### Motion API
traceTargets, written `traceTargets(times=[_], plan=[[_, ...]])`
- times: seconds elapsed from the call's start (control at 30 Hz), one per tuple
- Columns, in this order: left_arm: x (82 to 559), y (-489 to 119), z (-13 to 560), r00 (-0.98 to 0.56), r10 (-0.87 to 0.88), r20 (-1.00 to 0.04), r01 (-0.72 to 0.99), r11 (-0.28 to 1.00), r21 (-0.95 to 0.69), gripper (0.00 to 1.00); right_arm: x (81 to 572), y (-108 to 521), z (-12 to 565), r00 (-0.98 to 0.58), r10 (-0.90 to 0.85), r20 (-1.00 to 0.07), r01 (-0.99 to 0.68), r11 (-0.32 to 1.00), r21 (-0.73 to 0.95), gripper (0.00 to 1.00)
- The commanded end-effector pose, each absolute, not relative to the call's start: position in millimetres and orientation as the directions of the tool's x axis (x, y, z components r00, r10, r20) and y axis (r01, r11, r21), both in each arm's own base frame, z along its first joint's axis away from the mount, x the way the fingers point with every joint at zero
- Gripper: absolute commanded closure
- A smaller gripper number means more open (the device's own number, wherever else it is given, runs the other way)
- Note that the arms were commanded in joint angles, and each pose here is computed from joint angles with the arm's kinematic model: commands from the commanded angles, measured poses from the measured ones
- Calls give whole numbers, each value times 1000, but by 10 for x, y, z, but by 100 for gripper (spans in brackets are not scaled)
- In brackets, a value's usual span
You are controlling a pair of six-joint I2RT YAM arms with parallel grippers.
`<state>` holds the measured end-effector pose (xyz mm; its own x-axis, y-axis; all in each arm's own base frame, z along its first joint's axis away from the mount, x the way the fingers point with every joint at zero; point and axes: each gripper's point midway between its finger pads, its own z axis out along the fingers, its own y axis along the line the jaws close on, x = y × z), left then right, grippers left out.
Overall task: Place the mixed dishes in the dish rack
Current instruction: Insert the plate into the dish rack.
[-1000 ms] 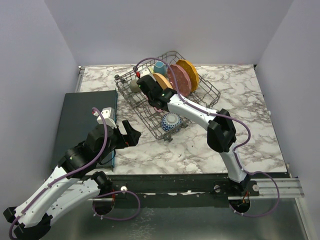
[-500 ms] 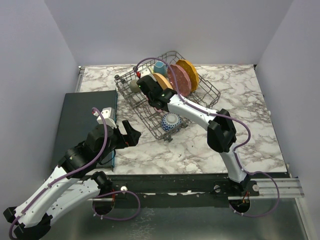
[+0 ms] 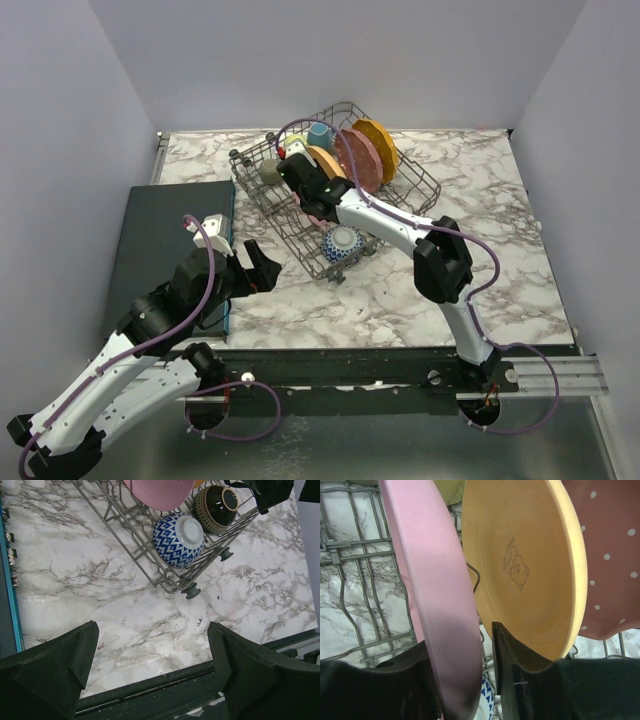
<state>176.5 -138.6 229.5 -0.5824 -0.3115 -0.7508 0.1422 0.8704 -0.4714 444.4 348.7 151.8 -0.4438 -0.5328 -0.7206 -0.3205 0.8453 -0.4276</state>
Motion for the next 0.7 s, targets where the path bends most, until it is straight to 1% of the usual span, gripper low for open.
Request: traceTargets(times=[0.0, 0.2, 0.23, 0.37, 0.67], plan=[[1815, -1360, 2282, -568, -311, -762, 131, 880, -457, 1, 4431, 3446, 1416, -470, -537, -701, -328, 843, -426, 57], [1814, -1360, 2279, -569, -311, -761, 131, 880, -457, 1, 4433, 3464, 1514, -462, -528, -712, -329, 848, -415, 51], [1815, -1358, 2285, -567, -312, -762, 131, 879, -458, 1, 4430, 3472, 1519, -472, -502, -724, -315, 864, -393, 50], [1815, -1360, 2281, -568, -312, -761, 132, 879, -458, 1, 4416, 3498, 1589, -470, -483, -738, -317, 873, -370, 43], [1806, -1353, 2299, -564, -317, -762, 134, 876, -463, 1, 4364, 3558, 1733, -473, -433, -767, -328, 895, -303, 39]])
